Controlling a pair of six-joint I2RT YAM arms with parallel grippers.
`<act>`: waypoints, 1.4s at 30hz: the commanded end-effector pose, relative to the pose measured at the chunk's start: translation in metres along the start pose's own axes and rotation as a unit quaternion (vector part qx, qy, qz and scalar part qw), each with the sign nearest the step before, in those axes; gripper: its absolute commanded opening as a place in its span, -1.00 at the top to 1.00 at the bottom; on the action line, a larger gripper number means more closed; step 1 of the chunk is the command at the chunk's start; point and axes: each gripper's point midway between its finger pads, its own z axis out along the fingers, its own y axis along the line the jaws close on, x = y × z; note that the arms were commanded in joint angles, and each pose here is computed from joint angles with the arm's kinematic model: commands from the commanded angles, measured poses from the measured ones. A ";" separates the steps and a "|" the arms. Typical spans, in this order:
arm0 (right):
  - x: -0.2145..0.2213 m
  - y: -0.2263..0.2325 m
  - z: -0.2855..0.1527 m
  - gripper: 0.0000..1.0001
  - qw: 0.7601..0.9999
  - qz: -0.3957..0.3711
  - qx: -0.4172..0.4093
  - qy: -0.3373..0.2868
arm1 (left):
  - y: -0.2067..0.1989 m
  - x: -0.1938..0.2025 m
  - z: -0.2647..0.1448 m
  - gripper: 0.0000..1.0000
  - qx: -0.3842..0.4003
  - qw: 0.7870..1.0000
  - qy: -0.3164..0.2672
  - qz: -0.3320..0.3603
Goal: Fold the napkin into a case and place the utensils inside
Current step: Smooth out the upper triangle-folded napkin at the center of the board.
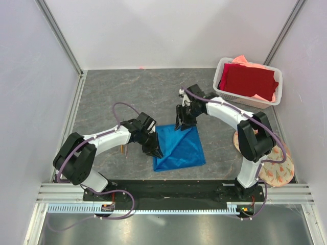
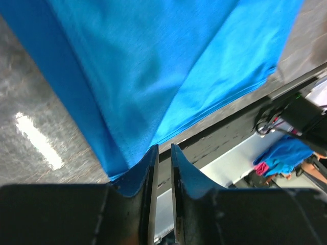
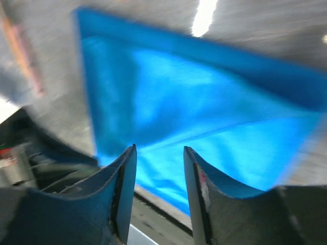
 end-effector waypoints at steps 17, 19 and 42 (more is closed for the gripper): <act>0.059 0.027 0.060 0.27 0.997 0.027 -0.048 0.051 | 0.047 0.041 0.028 0.62 -0.017 0.998 0.044 -0.033; 0.057 0.027 0.055 0.27 0.998 0.022 -0.041 0.048 | 0.039 0.038 0.022 0.61 -0.003 0.999 0.034 -0.027; -0.027 -0.048 0.017 0.26 0.998 0.056 0.020 -0.017 | 0.023 0.032 0.020 0.60 0.007 0.998 0.046 -0.034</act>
